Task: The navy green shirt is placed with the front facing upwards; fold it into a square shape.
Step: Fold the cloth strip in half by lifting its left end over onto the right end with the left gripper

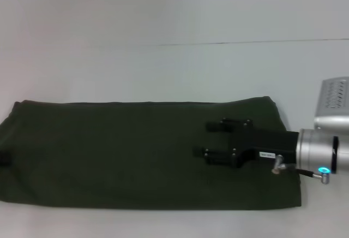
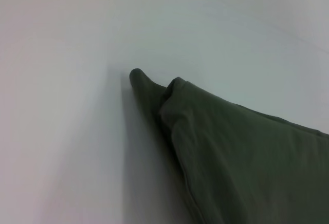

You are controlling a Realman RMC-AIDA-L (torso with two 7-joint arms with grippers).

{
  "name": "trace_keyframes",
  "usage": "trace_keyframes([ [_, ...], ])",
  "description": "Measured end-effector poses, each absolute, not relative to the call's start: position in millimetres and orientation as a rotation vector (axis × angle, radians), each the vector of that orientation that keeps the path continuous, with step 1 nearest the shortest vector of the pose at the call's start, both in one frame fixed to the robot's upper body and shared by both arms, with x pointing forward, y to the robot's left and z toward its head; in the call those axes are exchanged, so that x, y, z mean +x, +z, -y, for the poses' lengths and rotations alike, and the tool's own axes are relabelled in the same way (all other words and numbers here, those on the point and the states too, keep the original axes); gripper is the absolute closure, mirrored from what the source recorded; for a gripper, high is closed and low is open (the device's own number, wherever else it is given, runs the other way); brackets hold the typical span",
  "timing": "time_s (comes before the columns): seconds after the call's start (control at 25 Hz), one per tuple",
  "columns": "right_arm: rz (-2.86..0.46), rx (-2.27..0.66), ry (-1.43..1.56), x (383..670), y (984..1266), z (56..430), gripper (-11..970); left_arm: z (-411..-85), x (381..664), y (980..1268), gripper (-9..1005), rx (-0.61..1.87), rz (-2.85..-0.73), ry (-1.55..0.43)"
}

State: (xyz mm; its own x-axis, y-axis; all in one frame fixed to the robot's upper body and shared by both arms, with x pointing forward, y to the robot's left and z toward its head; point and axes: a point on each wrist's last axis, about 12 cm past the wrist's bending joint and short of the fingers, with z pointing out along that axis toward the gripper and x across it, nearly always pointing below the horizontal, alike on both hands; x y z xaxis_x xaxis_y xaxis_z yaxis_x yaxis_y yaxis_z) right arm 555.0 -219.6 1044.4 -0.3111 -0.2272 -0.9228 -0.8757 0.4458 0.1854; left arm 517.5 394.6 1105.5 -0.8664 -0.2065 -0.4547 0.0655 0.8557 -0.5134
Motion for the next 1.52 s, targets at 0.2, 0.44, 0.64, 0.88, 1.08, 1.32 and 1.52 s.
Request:
trace_keyframes([
  [0.2, -1.756, -1.004, 0.917, 561, 1049, 204, 165, -394, 514, 1106, 927, -0.095, -2.520, -0.744],
  [0.44, -1.750, -1.062, 0.919, 565, 1049, 189, 164, -395, 508, 1103, 927, -0.102, -2.528, -0.755],
  [0.64, -1.743, -1.075, 0.924, 566, 1051, 184, 164, -398, 503, 1101, 928, -0.119, -2.527, -0.751],
  [0.88, -1.740, -1.091, 0.926, 567, 1051, 181, 164, -404, 498, 1102, 928, -0.147, -2.516, -0.737],
  [1.08, -1.748, -1.080, 0.912, 566, 1049, 186, 165, -396, 505, 1109, 929, -0.106, -2.451, -0.811],
  [1.32, -1.771, -1.054, 0.891, 562, 1044, 198, 165, -375, 511, 1127, 930, 0.025, -2.310, -1.011],
  [1.52, -1.782, -1.051, 0.884, 558, 1040, 201, 165, -350, 519, 1129, 931, 0.160, -2.227, -1.177],
])
